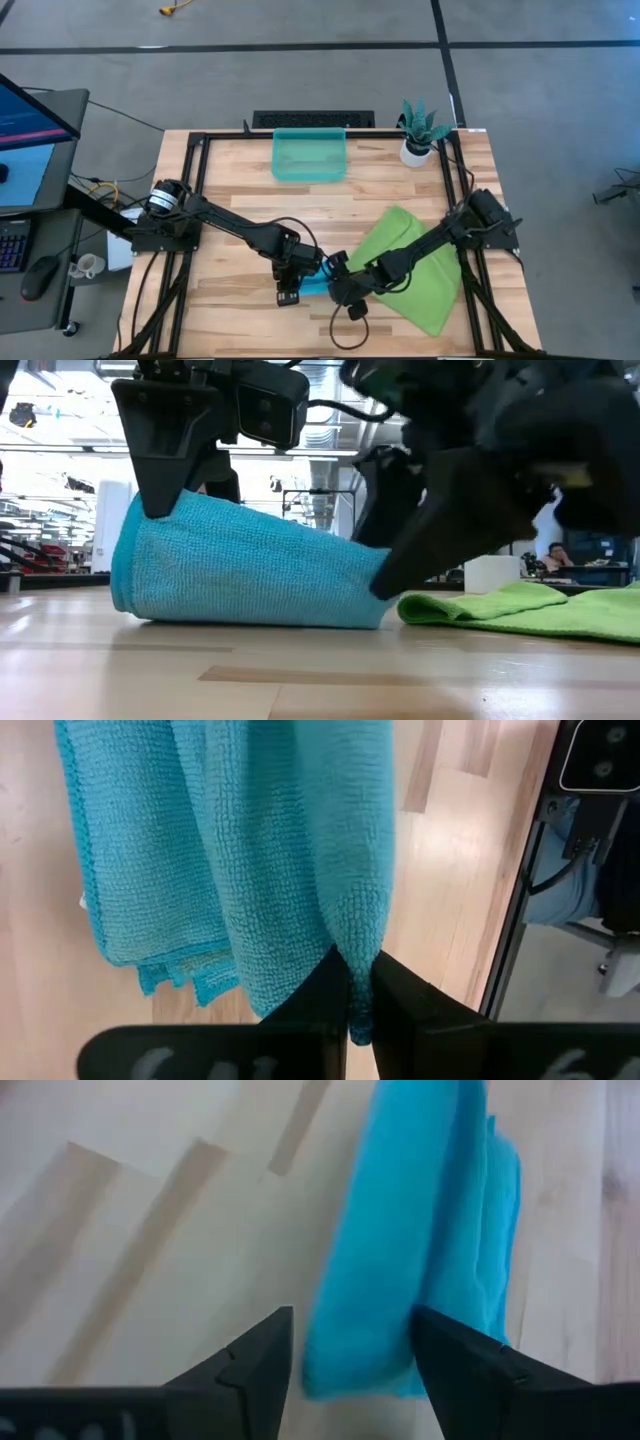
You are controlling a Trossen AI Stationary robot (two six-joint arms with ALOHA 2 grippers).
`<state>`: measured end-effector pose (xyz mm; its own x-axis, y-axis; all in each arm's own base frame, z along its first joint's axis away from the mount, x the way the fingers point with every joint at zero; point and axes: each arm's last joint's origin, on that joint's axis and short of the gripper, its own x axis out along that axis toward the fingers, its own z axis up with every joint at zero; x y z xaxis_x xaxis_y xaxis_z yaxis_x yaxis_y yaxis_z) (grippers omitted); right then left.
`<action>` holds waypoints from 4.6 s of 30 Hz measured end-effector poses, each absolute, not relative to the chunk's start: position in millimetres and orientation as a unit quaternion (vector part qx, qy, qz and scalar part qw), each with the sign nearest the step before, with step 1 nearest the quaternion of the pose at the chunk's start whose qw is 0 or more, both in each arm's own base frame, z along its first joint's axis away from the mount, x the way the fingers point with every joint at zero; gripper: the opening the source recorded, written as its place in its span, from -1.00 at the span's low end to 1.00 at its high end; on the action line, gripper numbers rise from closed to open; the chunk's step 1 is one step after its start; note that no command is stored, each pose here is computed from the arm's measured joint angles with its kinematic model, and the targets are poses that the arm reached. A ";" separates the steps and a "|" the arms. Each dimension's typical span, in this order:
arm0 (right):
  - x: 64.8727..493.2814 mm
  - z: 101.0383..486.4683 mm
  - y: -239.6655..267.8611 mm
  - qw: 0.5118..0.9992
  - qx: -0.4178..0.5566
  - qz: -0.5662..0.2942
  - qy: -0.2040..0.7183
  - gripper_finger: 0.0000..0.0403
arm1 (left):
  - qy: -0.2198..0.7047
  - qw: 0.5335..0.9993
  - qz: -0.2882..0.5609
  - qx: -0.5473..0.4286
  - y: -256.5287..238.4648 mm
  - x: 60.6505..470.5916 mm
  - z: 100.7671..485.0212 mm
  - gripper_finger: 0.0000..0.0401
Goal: Roll microfiber towels into tight, uniform cylinder then place into a basket
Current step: Roll the blue microfiber cloth
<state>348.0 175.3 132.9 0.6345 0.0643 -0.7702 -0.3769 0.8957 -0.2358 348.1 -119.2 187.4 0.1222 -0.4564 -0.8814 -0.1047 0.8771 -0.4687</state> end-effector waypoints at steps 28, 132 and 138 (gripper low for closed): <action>359.2 114.8 167.9 0.878 0.017 0.133 0.459 -0.83 | 0.653 0.728 -0.088 -0.191 -117.8 346.7 186.1 -0.87; 378.2 114.4 126.2 0.816 0.312 0.039 0.484 -0.59 | 0.414 0.895 0.050 -0.158 -147.3 264.7 119.1 -0.31; 381.4 114.7 116.1 0.810 0.331 0.026 0.482 -0.46 | 0.420 0.890 0.058 -0.164 -146.6 263.4 118.1 -0.31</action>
